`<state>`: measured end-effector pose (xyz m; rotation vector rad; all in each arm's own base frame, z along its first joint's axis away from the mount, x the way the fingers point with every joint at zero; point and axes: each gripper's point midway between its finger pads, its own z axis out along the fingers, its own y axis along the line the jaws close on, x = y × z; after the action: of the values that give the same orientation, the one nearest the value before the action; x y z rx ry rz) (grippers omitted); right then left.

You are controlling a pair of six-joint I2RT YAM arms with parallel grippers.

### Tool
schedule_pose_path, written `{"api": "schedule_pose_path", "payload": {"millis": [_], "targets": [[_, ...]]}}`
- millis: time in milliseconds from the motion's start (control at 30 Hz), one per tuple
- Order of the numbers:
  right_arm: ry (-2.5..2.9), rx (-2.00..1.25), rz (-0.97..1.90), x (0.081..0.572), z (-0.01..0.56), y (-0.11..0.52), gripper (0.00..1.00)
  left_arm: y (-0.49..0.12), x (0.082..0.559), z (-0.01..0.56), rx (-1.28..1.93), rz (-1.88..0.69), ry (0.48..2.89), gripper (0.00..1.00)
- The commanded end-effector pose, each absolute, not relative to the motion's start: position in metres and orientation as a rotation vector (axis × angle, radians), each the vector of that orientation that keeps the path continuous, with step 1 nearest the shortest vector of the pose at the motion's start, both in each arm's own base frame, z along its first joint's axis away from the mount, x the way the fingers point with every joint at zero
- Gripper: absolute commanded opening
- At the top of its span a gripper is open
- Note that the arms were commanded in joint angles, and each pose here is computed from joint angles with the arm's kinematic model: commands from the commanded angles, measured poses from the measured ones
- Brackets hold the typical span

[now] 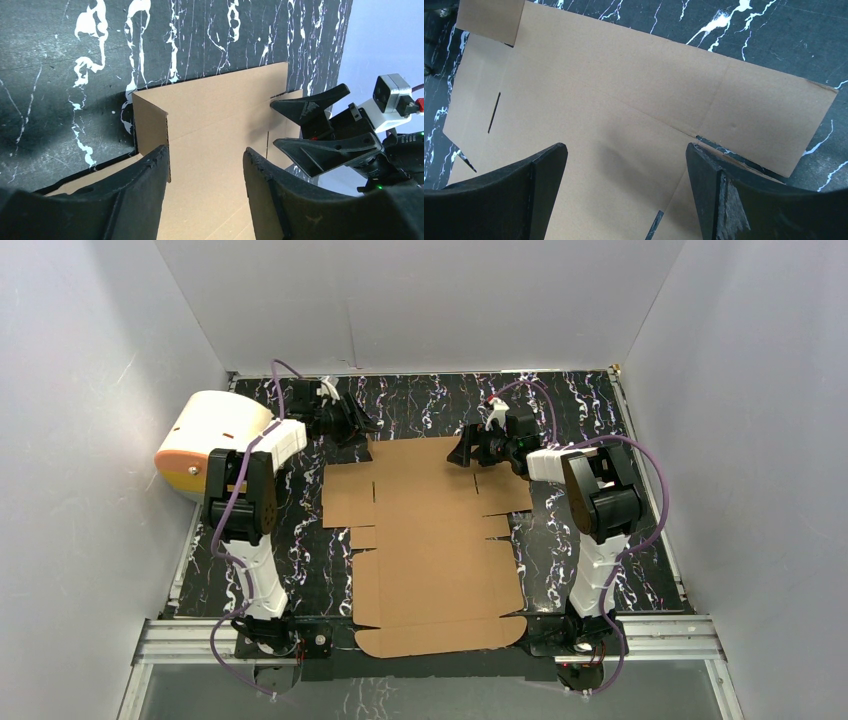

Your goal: Fold the paper box

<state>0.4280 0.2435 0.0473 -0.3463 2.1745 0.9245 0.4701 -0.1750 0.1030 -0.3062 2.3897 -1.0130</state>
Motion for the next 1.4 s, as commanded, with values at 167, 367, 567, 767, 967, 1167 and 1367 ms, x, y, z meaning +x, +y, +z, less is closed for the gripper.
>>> {"api": "schedule_pose_path", "payload": {"millis": [167, 367, 567, 767, 967, 1167, 1367], "targets": [[2.265, -0.33, 0.937, 0.411, 0.019, 0.247, 0.99, -0.204, 0.464, 0.093, -0.246, -1.083, 2.427, 0.52], [2.268, -0.329, 0.936, 0.411, 0.018, 0.247, 0.99, -0.213, 0.464, 0.08, -0.232, -1.061, 2.464, 0.52], [2.257, -0.334, 0.941, 0.413, 0.023, 0.248, 0.99, -0.212, 0.464, 0.069, -0.242, -1.04, 2.49, 0.52], [2.213, -0.366, 0.928, 0.416, 0.05, 0.249, 0.99, -0.201, 0.463, 0.091, -0.218, -0.948, 2.472, 0.56], [2.192, -0.379, 0.927, 0.41, 0.075, 0.246, 0.99, -0.179, 0.445, 0.114, -0.215, -0.824, 2.465, 0.65], [2.19, -0.379, 0.977, 0.386, 0.092, 0.246, 0.98, -0.155, 0.411, 0.128, -0.229, -0.721, 2.467, 0.71], [2.215, -0.397, 1.011, 0.353, 0.09, 0.25, 0.99, -0.132, 0.365, 0.12, -0.253, -0.616, 2.523, 0.76]]}}
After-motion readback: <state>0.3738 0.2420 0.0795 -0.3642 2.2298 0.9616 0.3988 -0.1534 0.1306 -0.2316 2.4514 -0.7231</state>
